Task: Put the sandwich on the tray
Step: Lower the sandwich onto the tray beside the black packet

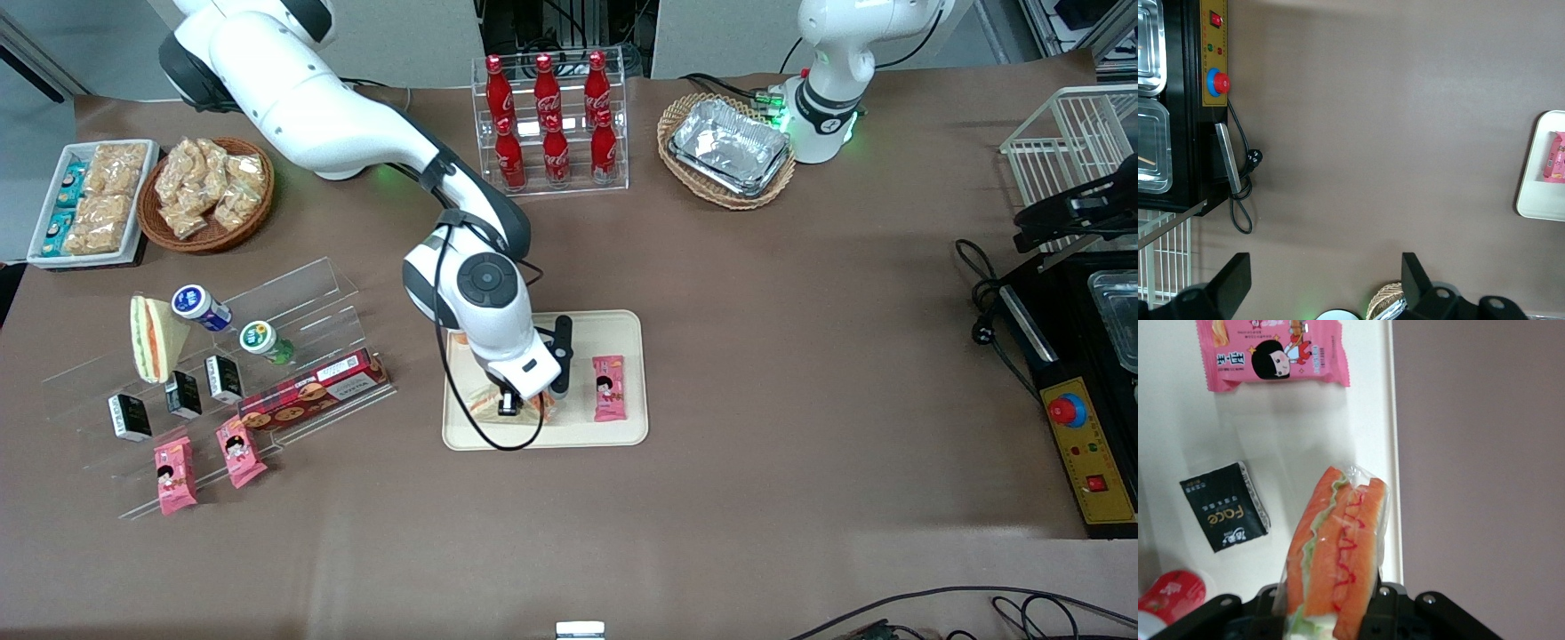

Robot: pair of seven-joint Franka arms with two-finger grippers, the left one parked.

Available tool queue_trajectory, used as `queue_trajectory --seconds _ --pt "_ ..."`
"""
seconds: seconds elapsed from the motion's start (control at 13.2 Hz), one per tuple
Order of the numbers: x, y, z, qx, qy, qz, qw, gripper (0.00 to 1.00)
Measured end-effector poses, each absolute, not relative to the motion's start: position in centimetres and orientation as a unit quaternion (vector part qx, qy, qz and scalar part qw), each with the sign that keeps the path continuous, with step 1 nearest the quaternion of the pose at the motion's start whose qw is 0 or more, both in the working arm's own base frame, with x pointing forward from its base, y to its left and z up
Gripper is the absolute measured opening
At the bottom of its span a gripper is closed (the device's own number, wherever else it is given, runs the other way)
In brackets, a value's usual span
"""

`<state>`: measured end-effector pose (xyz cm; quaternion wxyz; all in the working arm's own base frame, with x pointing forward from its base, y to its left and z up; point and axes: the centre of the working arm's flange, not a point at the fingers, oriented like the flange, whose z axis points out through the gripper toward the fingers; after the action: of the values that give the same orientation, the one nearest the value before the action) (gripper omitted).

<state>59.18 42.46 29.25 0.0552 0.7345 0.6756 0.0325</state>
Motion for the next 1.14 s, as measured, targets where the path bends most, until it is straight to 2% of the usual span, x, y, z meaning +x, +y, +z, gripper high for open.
queue_trajectory --seconds 0.3,0.61,0.68,1.06,1.14 --pt "59.2 42.6 25.7 0.723 0.688 0.026 0.062 0.39" --pt "59.3 42.8 24.1 0.718 0.693 0.038 0.062 0.42" --pt "59.3 42.8 23.8 0.718 0.693 0.038 0.061 0.48" --pt "59.7 42.7 24.1 0.719 0.691 0.041 0.062 0.96" --pt "60.0 42.5 24.4 0.721 0.689 0.044 0.062 1.0"
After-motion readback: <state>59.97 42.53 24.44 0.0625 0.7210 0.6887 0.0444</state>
